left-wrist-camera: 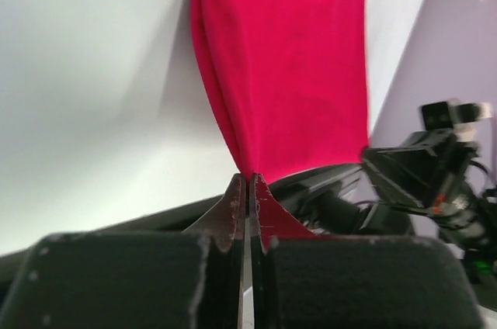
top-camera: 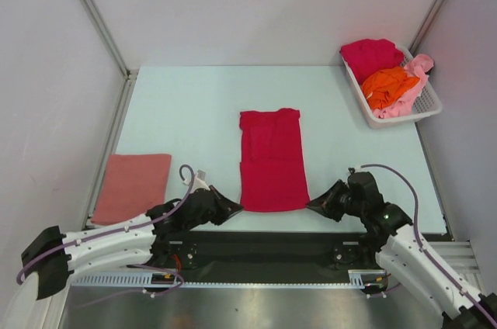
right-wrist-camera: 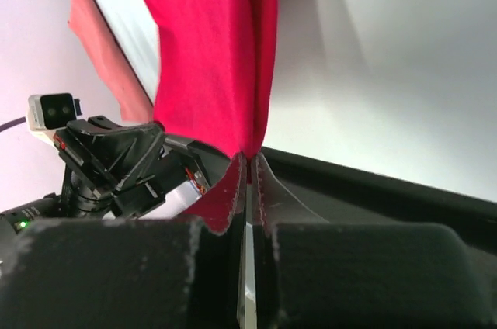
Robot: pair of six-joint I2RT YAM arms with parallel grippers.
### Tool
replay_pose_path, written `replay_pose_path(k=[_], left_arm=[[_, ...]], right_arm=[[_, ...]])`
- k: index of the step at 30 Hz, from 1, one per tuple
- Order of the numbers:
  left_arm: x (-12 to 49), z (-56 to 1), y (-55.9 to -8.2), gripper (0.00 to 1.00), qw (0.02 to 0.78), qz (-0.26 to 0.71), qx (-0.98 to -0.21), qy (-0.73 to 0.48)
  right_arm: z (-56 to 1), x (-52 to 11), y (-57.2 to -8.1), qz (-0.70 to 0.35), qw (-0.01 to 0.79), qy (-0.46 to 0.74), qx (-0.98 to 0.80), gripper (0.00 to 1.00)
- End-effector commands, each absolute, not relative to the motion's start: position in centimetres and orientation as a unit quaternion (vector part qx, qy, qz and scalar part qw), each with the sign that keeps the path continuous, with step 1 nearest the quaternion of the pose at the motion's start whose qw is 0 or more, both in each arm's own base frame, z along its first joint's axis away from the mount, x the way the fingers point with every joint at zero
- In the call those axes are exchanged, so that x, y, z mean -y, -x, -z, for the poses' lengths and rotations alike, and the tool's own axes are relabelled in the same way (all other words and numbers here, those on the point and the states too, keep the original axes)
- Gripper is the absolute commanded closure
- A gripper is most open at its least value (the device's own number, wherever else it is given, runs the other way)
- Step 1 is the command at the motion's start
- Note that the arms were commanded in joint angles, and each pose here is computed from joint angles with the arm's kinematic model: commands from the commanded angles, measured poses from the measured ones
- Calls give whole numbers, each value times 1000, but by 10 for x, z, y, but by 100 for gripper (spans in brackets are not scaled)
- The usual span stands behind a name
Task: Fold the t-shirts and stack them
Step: Fold the tshirt
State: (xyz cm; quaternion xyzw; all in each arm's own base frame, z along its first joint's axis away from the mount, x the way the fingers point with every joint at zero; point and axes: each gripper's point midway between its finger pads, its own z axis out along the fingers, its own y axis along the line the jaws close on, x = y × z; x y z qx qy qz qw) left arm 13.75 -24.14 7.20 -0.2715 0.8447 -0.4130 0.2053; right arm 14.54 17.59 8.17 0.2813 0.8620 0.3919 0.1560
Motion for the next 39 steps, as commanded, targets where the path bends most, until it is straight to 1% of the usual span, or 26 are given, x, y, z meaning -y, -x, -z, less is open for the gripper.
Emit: replay_pose_path(k=[1,5,6,8,9,11,12,13,14,15,16,17,18,19,20,21,22,23,24,26,27,28,30,31,33,39], left_arm=[[238,-80,-133,100,225,384,-856,263],[248,-104,-131,100,246,373,-871,206],[253,-121,-135,100,258,379,-868,189],[248,-130,-144,100,288,351,-874,172],[252,-155,-153,100,304,362,-865,170],[248,-167,-174,100,326,348,-864,160],[250,-183,-185,100,332,357,-858,161],[240,-188,-206,100,344,349,-853,180],[248,-187,-214,100,335,355,-858,159],[249,-199,-228,100,343,363,-851,160],[239,-205,-250,100,358,360,-843,179],[245,-195,-260,100,344,350,-856,163],[240,-211,-282,100,360,355,-845,173],[242,-213,-294,100,360,357,-845,171],[242,-214,-306,100,367,353,-845,164],[253,-214,-321,100,353,359,-850,152],[248,-215,-337,100,355,355,-850,160],[248,-213,-347,100,352,355,-852,158],[251,-209,-366,100,338,362,-854,160],[254,-206,-383,100,331,366,-855,159],[253,-214,-396,100,336,374,-850,159],[255,-199,-405,99,324,367,-857,162],[253,-203,-424,100,328,372,-853,166],[256,-191,-431,100,313,375,-856,167],[256,-195,-447,100,318,383,-851,170],[266,-179,-476,100,297,395,-851,178]], right_arm=[[-78,-164,-121,-364,131,-297,-873,100],[-101,-161,-116,-358,149,-240,-890,100],[-112,-163,-121,-360,155,-230,-891,100],[-124,-166,-129,-360,164,-220,-892,100],[-137,-169,-140,-357,172,-206,-895,100],[-156,-175,-156,-368,181,-188,-892,100],[-162,-171,-171,-366,191,-188,-891,100],[-173,-176,-188,-371,188,-181,-891,100],[-179,-180,-200,-383,181,-177,-888,100],[-183,-177,-215,-385,186,-183,-885,100],[-184,-181,-237,-381,181,-176,-889,100],[-189,-186,-249,-397,177,-166,-885,100],[-192,-185,-264,-399,180,-165,-884,100],[-192,-190,-289,-397,184,-157,-886,100],[-195,-191,-303,-394,191,-153,-886,100],[-195,-192,-317,-391,192,-152,-887,100],[-194,-192,-328,-391,191,-154,-887,100],[-193,-197,-350,-394,185,-155,-887,100],[-192,-198,-360,-398,180,-157,-886,100],[-191,-200,-386,-400,179,-162,-884,100],[-192,-200,-395,-400,183,-161,-883,100],[-188,-200,-402,-399,180,-163,-884,100],[-181,-199,-422,-405,177,-167,-881,100],[-177,-199,-428,-406,174,-170,-881,100],[-165,-196,-442,-408,162,-179,-880,100],[-150,-188,-462,-406,151,-200,-879,100]])
